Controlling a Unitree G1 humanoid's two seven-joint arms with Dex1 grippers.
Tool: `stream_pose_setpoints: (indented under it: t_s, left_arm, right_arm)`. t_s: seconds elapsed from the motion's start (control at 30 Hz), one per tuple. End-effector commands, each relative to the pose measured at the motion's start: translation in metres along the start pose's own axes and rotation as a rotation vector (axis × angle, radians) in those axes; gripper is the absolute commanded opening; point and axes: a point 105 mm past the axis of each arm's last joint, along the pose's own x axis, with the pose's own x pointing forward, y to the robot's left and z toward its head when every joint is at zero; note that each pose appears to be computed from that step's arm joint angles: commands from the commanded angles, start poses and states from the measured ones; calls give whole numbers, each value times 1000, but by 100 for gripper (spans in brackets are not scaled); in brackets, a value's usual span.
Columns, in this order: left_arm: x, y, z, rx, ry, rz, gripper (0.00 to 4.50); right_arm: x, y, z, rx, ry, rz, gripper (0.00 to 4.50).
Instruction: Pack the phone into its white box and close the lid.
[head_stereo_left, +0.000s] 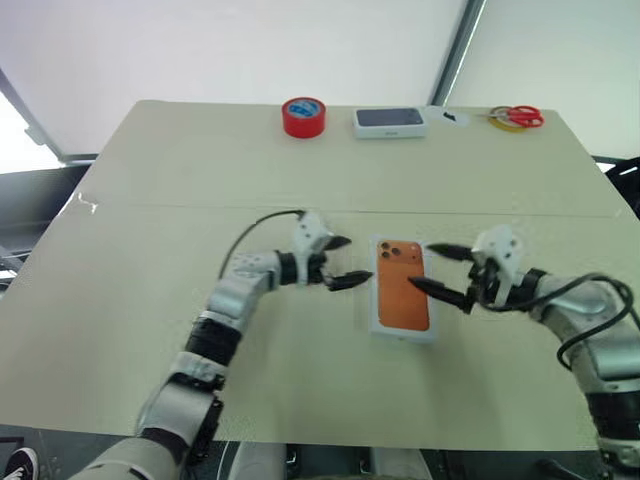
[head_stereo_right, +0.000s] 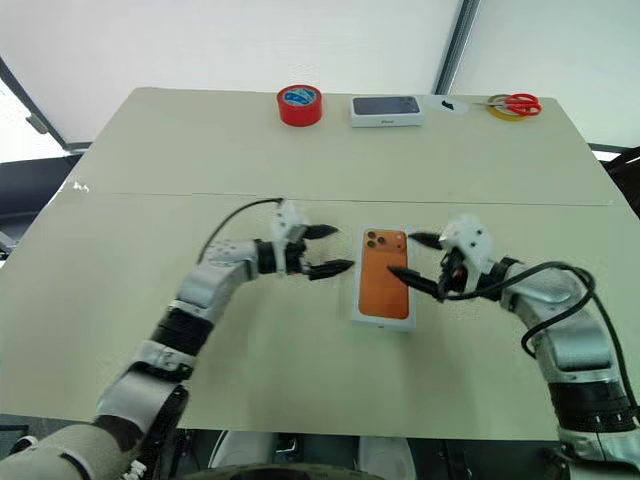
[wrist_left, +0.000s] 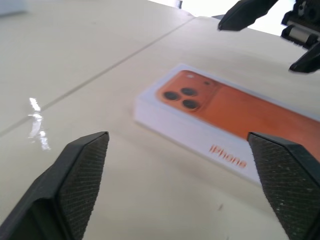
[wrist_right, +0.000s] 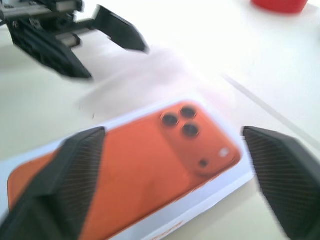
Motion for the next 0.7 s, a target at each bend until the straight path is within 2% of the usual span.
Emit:
stream_pose_setpoints:
  t_s: [0.03, 0.07, 0.13, 0.23, 0.33, 0.5, 0.7]
  left_arm:
    - [-36, 2, 14, 62, -22, 14, 450]
    - [-55, 3, 13, 89, 1, 36, 450]
    - [-75, 3, 11, 119, 31, 56, 450]
    - [-132, 8, -2, 70, 111, 169, 450]
    - [-167, 4, -10, 48, 157, 239, 450]
    - [-197, 2, -16, 19, 180, 342, 450]
    - [-206, -2, -22, 41, 210, 352, 450]
  right_arm:
    - [-20, -7, 8, -62, -13, 14, 445]
    - [-30, -8, 9, -79, -3, 31, 445]
    - [-41, -8, 10, -99, 7, 53, 445]
    - [-71, -20, -3, -109, 88, 21, 445]
    - [-92, -26, -15, -105, 143, -5, 445]
    - [-111, -36, -34, -105, 203, -45, 445]
    - [-114, -40, -39, -101, 204, -35, 445]
